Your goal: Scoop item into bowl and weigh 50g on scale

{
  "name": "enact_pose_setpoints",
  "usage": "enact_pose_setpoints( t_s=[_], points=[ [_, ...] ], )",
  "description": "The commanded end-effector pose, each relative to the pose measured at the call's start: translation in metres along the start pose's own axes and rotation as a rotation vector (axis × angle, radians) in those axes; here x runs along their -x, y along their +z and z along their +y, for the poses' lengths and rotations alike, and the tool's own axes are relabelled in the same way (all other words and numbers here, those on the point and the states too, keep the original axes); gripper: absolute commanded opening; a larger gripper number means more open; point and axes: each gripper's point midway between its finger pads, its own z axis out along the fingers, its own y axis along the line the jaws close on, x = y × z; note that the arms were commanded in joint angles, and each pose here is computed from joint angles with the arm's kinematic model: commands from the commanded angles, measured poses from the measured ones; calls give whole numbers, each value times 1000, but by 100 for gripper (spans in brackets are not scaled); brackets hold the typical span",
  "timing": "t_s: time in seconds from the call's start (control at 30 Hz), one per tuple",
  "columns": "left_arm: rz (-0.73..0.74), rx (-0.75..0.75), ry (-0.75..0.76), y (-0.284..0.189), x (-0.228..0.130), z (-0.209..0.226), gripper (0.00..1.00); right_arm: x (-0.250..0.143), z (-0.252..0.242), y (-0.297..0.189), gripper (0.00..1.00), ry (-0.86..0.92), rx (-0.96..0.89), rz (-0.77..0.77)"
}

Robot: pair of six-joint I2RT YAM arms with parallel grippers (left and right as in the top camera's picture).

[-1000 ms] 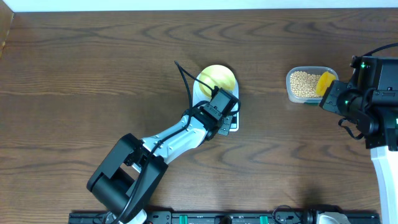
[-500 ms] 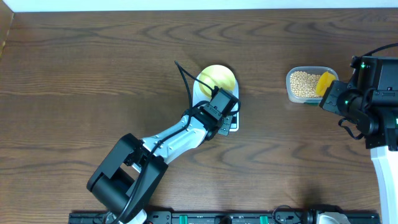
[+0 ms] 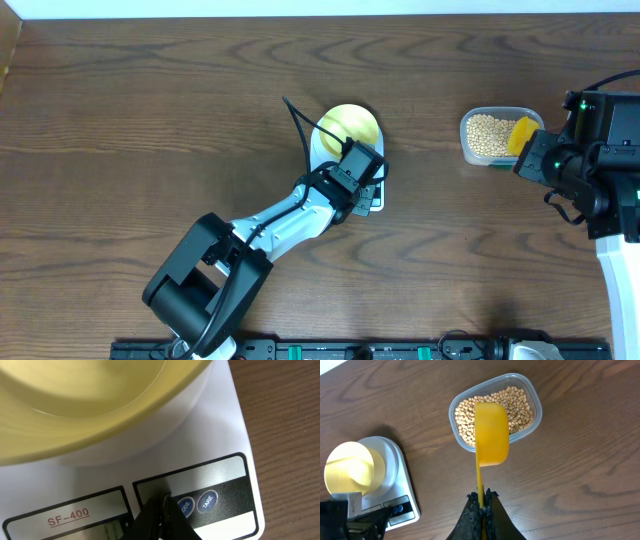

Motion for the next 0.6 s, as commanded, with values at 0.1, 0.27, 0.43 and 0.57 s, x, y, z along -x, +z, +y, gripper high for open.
enact_pose_setpoints(
  t_s=[0.1, 0.27, 0.43, 0.57],
  points=[
    [171, 106, 26, 30, -58, 30, 7, 4, 2, -3, 1, -10, 8, -7],
    [176, 109, 27, 22, -57, 31, 7, 3, 1, -3, 1, -10, 7, -4],
    [143, 96, 23, 12, -48, 28, 7, 3, 1, -3, 1, -10, 7, -4],
    [78, 70, 14, -11, -29, 23, 7, 3, 1, -3, 1, -10, 7, -4]
  ],
)
